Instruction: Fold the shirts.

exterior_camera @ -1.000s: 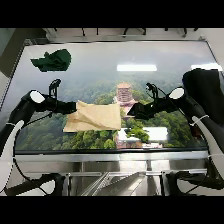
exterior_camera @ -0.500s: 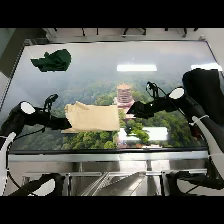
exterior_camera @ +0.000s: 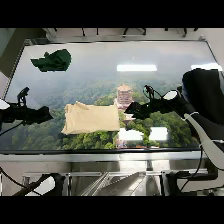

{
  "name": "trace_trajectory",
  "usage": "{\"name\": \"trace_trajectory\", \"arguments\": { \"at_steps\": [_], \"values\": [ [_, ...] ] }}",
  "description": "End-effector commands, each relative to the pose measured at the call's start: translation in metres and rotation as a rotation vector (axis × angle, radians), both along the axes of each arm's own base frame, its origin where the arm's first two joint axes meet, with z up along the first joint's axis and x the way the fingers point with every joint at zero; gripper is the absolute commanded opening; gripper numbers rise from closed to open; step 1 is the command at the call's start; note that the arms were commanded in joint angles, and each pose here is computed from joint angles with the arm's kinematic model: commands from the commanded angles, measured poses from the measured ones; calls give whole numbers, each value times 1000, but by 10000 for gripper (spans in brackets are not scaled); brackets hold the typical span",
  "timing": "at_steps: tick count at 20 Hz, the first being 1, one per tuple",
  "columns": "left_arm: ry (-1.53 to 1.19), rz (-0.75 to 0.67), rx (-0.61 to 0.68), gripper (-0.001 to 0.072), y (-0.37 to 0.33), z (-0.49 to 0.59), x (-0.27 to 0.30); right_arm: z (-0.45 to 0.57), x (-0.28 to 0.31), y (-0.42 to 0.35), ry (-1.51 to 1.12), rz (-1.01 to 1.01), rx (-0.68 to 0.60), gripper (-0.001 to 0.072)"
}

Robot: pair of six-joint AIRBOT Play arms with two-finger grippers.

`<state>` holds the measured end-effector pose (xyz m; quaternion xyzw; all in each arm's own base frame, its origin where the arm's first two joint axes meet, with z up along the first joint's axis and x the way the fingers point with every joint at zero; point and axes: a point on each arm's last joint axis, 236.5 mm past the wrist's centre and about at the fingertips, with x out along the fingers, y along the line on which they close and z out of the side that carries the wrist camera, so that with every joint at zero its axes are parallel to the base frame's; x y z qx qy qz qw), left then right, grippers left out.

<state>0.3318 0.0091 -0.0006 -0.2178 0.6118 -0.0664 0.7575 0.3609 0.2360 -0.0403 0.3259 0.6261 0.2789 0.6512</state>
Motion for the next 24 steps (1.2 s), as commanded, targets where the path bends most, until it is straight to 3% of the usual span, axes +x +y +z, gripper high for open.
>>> {"name": "trace_trajectory", "arguments": {
  "at_steps": [1, 6, 15, 16, 17, 19, 24],
  "values": [
    [-41, 19, -8, 14, 0, 34, 15, -21, 22, 9, -5, -75, 39, 705],
    [-103, -65, 9, 14, -23, 59, 28, -56, 15, 31, 28, -57, 13, 705],
    [-129, -149, 11, 14, -54, 64, 32, -39, 13, 142, -25, 8, 159, 689],
    [-129, -154, 11, 14, -56, 64, 31, -36, 19, 146, -60, 4, 153, 466],
    [-129, -156, 11, 14, -56, 64, 31, -29, 20, 148, -91, 29, 166, 24],
    [-122, -160, 9, 14, -57, 63, 29, -11, 22, 136, -114, 50, 178, 19],
    [-70, -191, -8, 14, -62, 61, 15, 46, 10, 40, -191, -49, 49, 19]
  ]
}}
